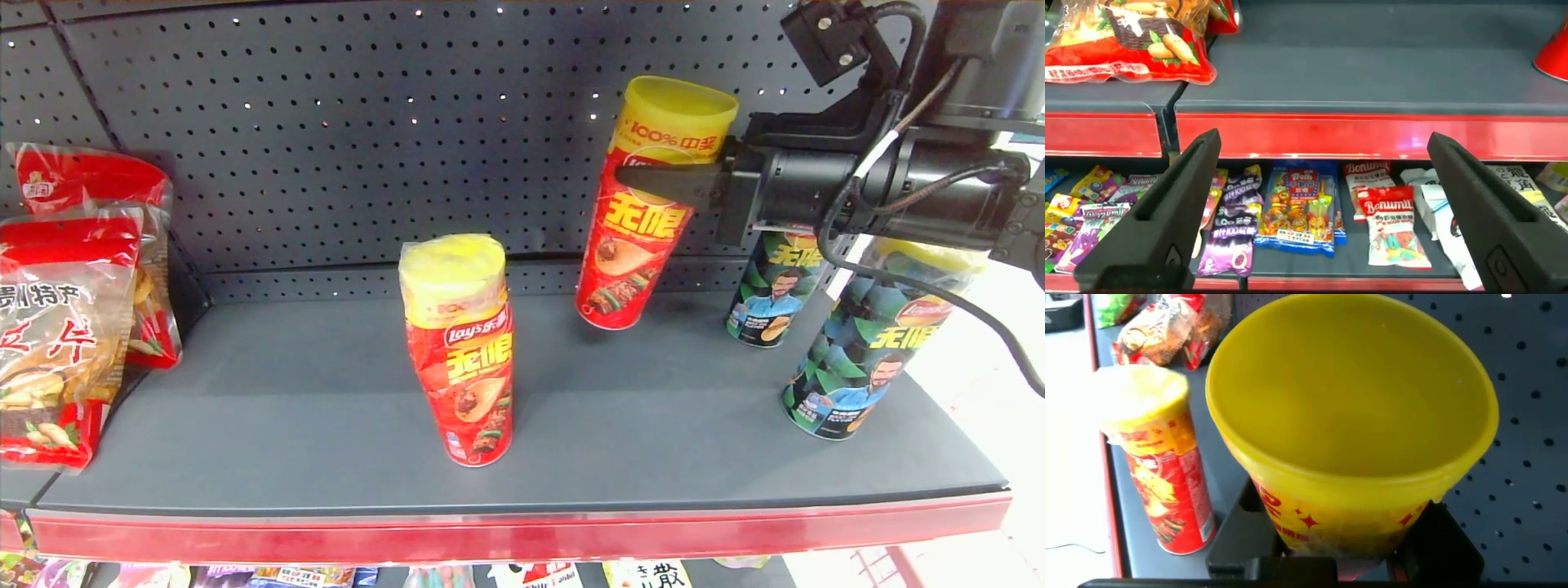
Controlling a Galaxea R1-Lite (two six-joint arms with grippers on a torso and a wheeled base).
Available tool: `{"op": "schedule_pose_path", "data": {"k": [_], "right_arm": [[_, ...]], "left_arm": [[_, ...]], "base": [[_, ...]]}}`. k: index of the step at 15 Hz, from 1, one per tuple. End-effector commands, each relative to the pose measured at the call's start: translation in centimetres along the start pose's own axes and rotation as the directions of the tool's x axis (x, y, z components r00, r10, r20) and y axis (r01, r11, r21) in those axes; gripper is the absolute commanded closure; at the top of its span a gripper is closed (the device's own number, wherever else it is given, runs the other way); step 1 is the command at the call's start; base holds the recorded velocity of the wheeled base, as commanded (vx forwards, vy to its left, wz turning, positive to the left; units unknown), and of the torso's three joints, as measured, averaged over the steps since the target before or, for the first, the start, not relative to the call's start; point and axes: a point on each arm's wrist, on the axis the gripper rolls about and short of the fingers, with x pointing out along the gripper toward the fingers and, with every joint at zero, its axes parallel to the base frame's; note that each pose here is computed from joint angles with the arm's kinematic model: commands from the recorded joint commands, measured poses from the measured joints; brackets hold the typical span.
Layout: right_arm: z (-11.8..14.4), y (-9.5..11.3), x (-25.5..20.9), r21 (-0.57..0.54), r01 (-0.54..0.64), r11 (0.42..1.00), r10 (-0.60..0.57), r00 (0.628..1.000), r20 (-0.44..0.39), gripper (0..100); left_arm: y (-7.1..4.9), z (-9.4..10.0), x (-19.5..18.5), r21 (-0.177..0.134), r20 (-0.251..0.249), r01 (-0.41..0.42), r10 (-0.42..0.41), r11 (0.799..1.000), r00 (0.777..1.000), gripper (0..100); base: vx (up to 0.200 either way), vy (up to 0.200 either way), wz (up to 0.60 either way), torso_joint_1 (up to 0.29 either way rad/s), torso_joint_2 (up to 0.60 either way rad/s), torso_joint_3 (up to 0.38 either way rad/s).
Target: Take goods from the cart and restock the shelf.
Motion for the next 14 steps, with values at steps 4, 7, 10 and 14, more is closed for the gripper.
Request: {"op": "schedule_pose_path", "data": {"k": [4, 7, 10, 14], "right_arm": [[-0.2, 1.0, -0.4, 0.002, -0.024, 1.0, 0.024, 1.0, -0.008, 100], [-0.4, 1.2, -0.7, 0.006, -0.025, 1.0, 0.025, 1.0, -0.014, 100], [-0.6, 1.2, -0.5, 0.015, -0.026, 1.0, 0.026, 0.999, -0.022, 100], [-0.9, 1.7, 0.6, 0.019, -0.054, 0.998, 0.054, 0.998, -0.026, 100]], "left_arm": [[0.0, 0.0, 0.0, 0.0, -0.001, -0.001, 0.001, 1.0, 1.0, 0], [0.0, 0.0, 0.0, 0.0, -0.001, -0.001, 0.001, 1.0, 1.0, 0], [0.0, 0.0, 0.0, 0.0, -0.001, -0.001, 0.001, 1.0, 1.0, 0], [0.0, 0.0, 0.0, 0.0, -0.001, -0.001, 0.001, 1.0, 1.0, 0]], "base": [[0.0, 0.0, 0.0, 0.0, 0.0, 0.0], [0.0, 0.0, 0.0, 0.0, 0.0, 0.0], [0.0, 0.0, 0.0, 0.0, 0.0, 0.0], [0.0, 0.0, 0.0, 0.0, 0.0, 0.0]]}}
